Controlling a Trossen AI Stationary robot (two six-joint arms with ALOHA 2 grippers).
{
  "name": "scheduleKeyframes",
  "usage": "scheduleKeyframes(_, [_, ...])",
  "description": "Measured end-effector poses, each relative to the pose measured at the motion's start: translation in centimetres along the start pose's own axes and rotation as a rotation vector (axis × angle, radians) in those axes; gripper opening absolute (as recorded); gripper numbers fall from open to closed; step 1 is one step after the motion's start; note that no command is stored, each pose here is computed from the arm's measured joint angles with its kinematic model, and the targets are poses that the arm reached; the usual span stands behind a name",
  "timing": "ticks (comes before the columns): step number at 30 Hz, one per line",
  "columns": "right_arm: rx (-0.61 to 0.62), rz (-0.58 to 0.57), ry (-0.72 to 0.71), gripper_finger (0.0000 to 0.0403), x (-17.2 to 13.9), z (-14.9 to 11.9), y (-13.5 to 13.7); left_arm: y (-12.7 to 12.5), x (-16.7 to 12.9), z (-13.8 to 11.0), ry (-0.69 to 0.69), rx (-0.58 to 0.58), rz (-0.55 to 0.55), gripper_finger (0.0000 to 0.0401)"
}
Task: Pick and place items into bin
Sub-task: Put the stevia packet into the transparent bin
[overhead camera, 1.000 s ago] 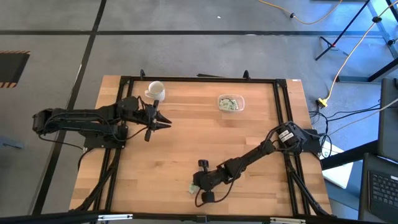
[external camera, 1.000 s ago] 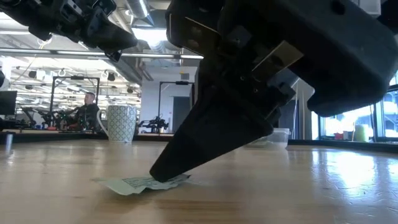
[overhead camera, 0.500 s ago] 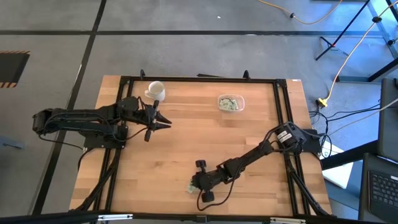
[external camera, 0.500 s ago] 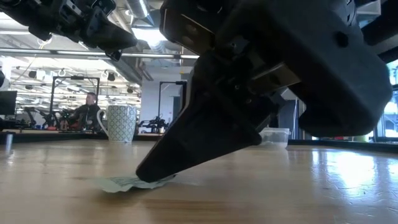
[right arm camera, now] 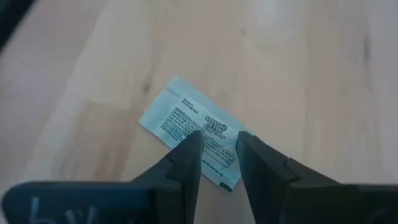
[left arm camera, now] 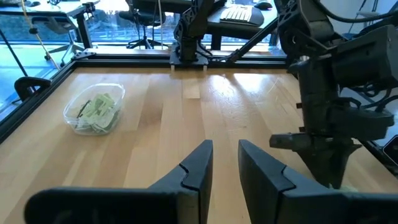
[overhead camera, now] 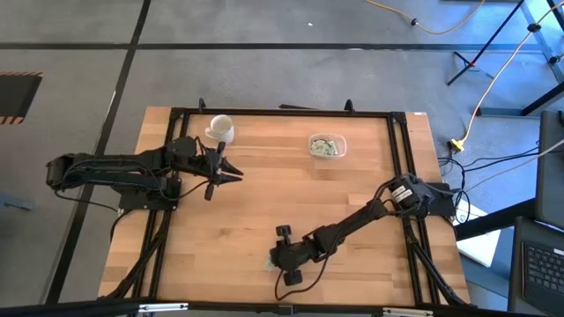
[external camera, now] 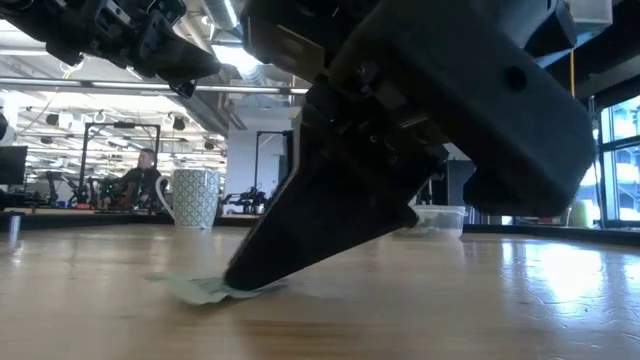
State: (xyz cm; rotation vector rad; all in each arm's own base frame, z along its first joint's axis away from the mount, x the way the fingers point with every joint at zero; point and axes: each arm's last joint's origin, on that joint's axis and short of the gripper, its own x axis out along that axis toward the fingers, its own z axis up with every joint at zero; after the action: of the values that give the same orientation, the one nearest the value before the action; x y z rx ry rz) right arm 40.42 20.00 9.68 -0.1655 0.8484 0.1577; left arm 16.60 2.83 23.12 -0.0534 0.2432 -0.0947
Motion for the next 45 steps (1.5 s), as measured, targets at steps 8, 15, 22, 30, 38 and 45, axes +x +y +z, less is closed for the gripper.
scheduleKeyframes(8, [0.041, -0.025, 0.052, 0.0088, -0.1, -0.5, -0.3, 0.0, 0.0, 0.0, 0.000, 0.000, 0.000, 0.0070])
scheduleKeyframes(15, [0.081, -0.032, 0.055, 0.0042, 0.0, -0.5, -0.5, 0.0, 0.0, -0.1, 0.006, -0.002, 0.001, 0.0069])
scheduleKeyframes(22, [0.140, -0.022, 0.020, 0.0020, -0.8, 0.2, -0.6, 0.0, 0.0, -0.1, 0.007, -0.002, 0.001, 0.0070])
scheduleKeyframes(30, [0.219, -0.050, -0.011, 0.0013, -6.8, 3.4, -2.7, 0.0, 0.0, -0.1, 0.007, -0.002, 0.000, 0.0067])
scheduleKeyframes(38, [0.359, -0.402, 0.170, 0.0013, -15.6, 3.1, -9.5, 0.2, -0.2, 0.0, -0.001, 0.010, 0.020, 0.0069])
scheduleKeyframes(45, [0.479, -0.550, 0.283, 0.0013, -21.1, -0.6, -18.0, 0.7, -0.5, 0.1, -0.012, 0.003, 0.070, 0.0066])
